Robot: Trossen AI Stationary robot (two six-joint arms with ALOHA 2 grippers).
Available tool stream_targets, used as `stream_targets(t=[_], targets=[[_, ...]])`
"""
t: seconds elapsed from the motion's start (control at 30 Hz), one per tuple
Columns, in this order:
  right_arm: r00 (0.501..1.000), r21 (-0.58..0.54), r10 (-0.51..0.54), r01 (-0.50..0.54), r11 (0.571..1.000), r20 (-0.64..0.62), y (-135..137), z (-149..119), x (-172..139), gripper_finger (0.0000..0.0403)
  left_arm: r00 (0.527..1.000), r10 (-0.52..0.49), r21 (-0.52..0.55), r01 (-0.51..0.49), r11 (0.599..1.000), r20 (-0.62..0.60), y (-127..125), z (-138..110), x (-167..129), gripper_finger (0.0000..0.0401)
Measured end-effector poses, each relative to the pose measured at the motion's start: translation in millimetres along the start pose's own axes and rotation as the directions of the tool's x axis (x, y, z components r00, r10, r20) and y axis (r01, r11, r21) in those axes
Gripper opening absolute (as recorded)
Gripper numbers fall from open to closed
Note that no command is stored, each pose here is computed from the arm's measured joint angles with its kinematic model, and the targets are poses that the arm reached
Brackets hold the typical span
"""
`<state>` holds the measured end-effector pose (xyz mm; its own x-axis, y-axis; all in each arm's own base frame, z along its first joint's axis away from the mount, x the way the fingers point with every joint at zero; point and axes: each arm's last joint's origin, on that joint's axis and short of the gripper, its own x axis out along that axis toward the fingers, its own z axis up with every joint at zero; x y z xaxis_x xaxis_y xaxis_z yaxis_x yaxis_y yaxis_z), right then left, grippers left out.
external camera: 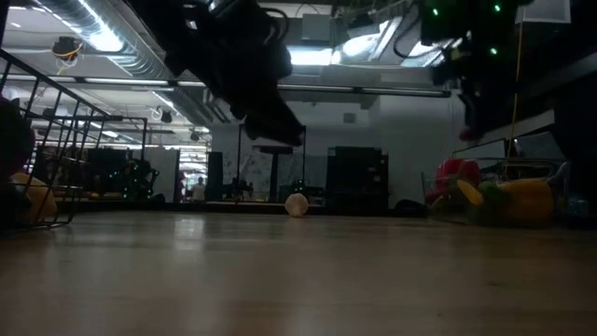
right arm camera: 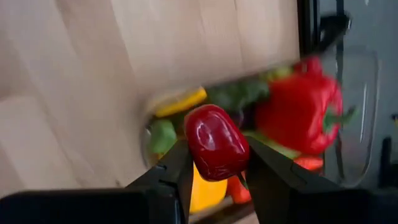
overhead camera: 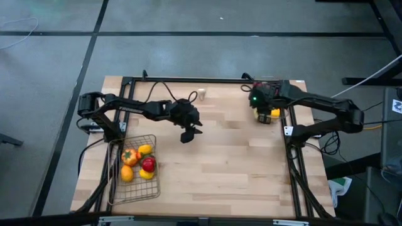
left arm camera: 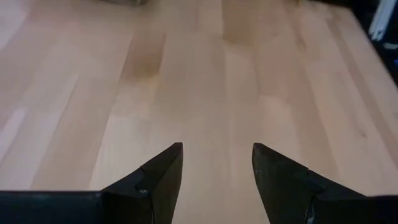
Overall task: Sort produce into baskets
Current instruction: Put the red chili pepper into the transparent bin
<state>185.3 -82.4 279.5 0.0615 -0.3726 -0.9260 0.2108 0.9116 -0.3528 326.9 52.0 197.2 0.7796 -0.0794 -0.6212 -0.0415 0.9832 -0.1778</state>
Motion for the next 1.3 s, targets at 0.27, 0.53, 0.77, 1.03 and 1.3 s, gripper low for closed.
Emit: stream_targets(t=[0.27,0.53,0.77,1.03,1.3], targets=[[0.99,0.045,-0.033,0.039,0.998,-0.137,-2,-24,40,0.0124,0.999,-0.02,0.025,0.019,1.0,0.043,-8,4,1,0.0189],[0.99,0.112,-0.045,0.06,0.992,-0.135,-7,-30,60,0.0124,0.999,-0.019,0.024,0.018,1.0,0.039,-7,4,1,0.0189],[0.99,0.116,-0.056,0.072,0.991,-0.13,-8,-29,60,0.0124,0.999,-0.015,0.024,0.014,1.0,0.04,-7,4,1,0.0189],[0.99,0.117,-0.056,0.071,0.991,-0.131,-8,-29,60,0.0124,0.998,-0.017,0.057,0.013,0.998,0.065,-9,9,-7,0.0189],[0.989,0.117,-0.066,0.082,0.99,-0.136,-9,-30,60,0.0189,0.986,0.003,0.105,-0.021,0.994,0.167,-20,27,-59,0.0189]])
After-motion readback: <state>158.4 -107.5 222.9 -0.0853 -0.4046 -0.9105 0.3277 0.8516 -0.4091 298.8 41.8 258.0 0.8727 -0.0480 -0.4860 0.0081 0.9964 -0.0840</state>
